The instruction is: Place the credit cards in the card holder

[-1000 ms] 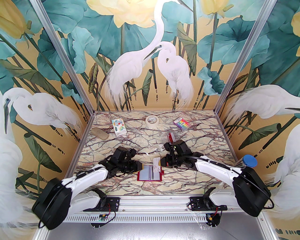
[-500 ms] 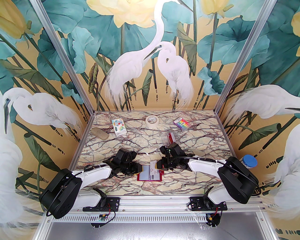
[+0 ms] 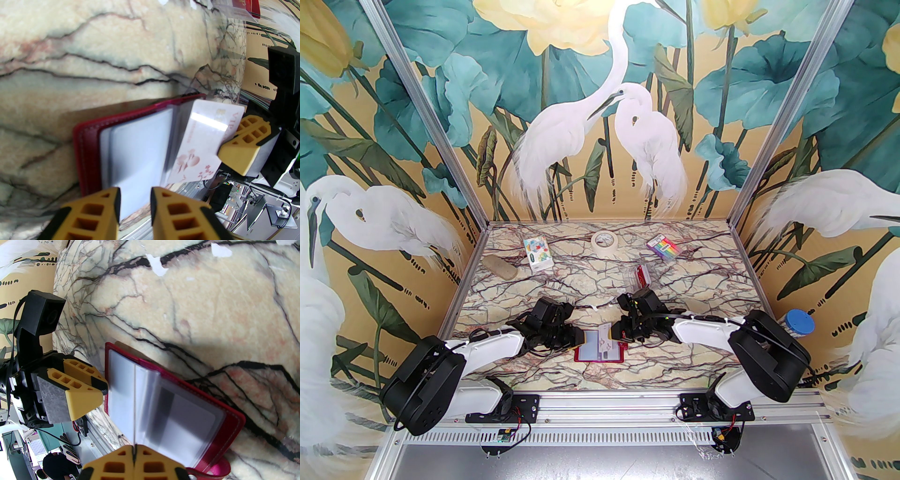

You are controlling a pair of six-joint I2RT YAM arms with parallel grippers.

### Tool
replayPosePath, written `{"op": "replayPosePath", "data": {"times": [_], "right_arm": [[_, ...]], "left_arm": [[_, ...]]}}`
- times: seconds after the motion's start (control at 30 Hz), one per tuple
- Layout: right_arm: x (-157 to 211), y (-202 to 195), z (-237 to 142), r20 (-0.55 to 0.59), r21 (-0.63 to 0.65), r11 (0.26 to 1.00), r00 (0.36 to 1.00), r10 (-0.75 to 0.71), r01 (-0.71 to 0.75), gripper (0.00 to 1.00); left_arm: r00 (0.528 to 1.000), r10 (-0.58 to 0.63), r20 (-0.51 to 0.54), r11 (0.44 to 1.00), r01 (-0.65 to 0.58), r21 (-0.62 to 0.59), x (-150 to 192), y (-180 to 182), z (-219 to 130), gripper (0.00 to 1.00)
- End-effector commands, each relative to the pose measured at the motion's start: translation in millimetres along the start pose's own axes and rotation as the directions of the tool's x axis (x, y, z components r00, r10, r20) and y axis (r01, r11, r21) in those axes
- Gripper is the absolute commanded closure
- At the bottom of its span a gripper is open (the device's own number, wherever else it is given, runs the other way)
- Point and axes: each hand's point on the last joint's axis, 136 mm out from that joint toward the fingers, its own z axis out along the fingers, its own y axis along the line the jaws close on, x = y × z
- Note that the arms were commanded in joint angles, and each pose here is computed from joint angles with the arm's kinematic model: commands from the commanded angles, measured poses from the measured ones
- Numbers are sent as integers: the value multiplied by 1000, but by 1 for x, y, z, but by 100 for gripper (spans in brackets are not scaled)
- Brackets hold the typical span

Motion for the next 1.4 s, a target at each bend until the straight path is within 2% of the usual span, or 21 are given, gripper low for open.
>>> {"op": "replayPosePath", "data": {"times": [0.0, 1.37], "right_arm": [[1, -5, 4, 8, 9, 1000, 1000, 10, -10, 100], [5, -5, -3, 35, 19, 999, 999, 30, -31, 100]], "left_arm": [[1000, 11, 4, 999, -11, -31, 0, 8, 2, 72], [1000, -3, -15, 998, 2, -65, 4, 18, 7, 72]]}}
